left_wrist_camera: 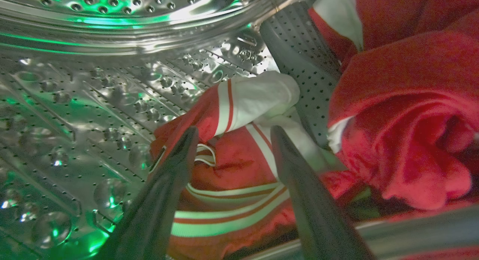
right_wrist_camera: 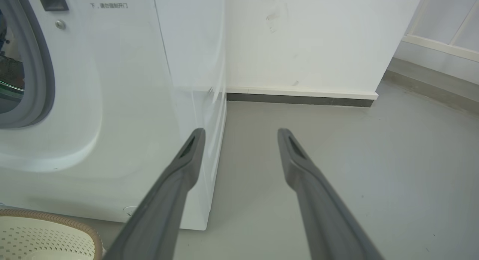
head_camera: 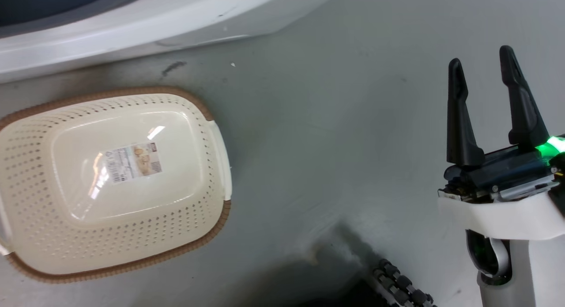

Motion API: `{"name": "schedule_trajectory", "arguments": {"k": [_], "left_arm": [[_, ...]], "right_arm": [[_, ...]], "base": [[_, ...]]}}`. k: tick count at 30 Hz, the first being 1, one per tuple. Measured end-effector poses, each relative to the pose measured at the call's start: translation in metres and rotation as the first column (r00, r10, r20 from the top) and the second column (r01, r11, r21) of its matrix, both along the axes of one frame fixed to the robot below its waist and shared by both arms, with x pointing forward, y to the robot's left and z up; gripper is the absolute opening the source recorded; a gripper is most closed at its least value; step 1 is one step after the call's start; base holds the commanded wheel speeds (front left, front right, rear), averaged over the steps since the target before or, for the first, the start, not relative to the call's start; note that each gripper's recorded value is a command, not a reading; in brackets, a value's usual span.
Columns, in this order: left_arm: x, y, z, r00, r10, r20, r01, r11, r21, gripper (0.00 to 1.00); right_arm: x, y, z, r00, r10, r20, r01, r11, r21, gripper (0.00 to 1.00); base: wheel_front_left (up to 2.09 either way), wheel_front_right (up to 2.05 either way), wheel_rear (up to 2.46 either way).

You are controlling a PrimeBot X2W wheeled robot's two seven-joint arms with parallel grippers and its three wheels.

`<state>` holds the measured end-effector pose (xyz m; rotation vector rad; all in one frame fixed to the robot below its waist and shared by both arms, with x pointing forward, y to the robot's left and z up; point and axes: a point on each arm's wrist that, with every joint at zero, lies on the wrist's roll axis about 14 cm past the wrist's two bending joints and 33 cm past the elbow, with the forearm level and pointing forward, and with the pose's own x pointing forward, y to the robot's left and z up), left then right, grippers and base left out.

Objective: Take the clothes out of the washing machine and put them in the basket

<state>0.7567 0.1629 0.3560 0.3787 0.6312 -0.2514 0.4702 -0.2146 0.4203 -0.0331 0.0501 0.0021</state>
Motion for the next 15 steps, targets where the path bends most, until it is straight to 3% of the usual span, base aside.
{"name": "schedule_trajectory", "arguments": {"k": [9,15], "left_arm": [[0.015,0.027,-0.040,0.984,0.084,-0.156,-0.072,0.994,0.087,1.00],[0.011,0.019,-0.075,0.966,0.074,-0.248,-0.052,0.994,0.097,1.00]], "right_arm": [[-0.008,-0.004,-0.015,0.998,-0.015,-0.055,0.015,1.000,0.009,1.00],[-0.012,-0.009,-0.025,0.995,-0.031,-0.091,0.032,0.999,0.006,1.00]], "base": [[0.00,0.00,0.00],[0.00,0.00,0.00]]}}
